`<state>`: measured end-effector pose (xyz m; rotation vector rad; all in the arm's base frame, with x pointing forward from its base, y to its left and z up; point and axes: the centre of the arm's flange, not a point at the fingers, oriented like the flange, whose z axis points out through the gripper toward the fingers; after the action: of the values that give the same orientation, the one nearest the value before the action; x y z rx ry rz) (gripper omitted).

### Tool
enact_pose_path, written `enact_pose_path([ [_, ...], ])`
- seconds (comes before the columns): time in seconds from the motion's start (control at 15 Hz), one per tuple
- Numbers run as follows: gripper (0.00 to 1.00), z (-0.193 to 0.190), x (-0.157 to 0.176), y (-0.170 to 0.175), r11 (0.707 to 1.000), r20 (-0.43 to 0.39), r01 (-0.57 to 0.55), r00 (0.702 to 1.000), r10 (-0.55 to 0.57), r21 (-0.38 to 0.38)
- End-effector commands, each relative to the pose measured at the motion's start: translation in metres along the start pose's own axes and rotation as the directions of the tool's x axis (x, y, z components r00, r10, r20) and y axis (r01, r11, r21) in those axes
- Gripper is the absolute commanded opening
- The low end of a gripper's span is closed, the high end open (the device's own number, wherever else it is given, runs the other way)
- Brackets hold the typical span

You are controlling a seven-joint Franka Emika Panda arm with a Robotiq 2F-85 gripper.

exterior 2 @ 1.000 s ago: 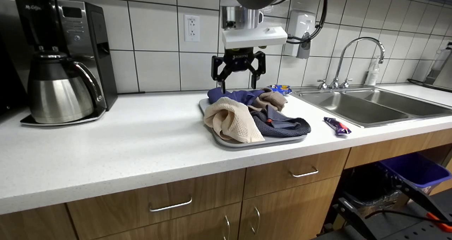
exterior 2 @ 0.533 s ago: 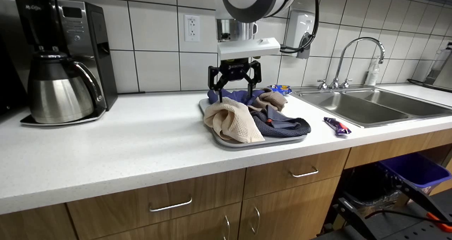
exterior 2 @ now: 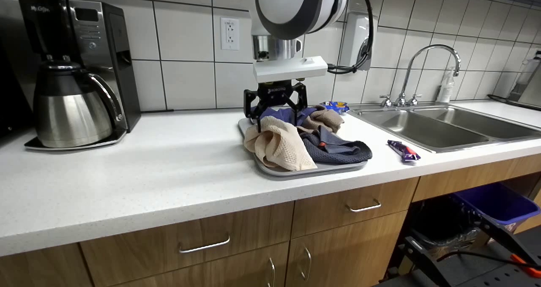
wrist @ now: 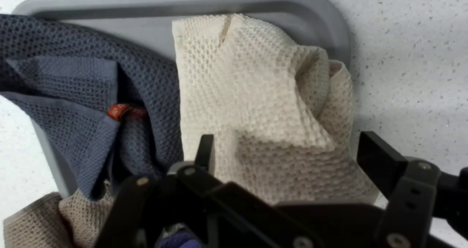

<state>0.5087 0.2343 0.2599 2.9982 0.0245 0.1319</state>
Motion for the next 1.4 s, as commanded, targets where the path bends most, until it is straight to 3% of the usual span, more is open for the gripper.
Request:
enact_pose_path([
  [0.0, 1.00, 0.009, 0.014, 0.002, 1.000, 0.030, -0.027, 0.999, 0.028, -0.015],
  [0.4, 1.00, 0.028, 0.028, 0.008, 0.998, 0.048, -0.048, 0.998, 0.049, -0.029],
  [0.47, 0.75, 0.030, 0.030, 0.008, 0.998, 0.049, -0.049, 0.998, 0.051, -0.029],
  [0.53, 0.73, 0.032, 0.032, 0.007, 0.998, 0.050, -0.050, 0.997, 0.051, -0.024],
  [1.07, 0.10, 0.033, 0.036, 0.005, 0.997, 0.055, -0.076, 0.996, 0.076, 0.006],
  [1.2, 0.00, 0.028, 0.035, 0.007, 0.997, 0.051, -0.082, 0.995, 0.081, 0.010],
  [1.33, 0.00, 0.022, 0.034, 0.009, 0.996, 0.044, -0.085, 0.995, 0.085, 0.012],
])
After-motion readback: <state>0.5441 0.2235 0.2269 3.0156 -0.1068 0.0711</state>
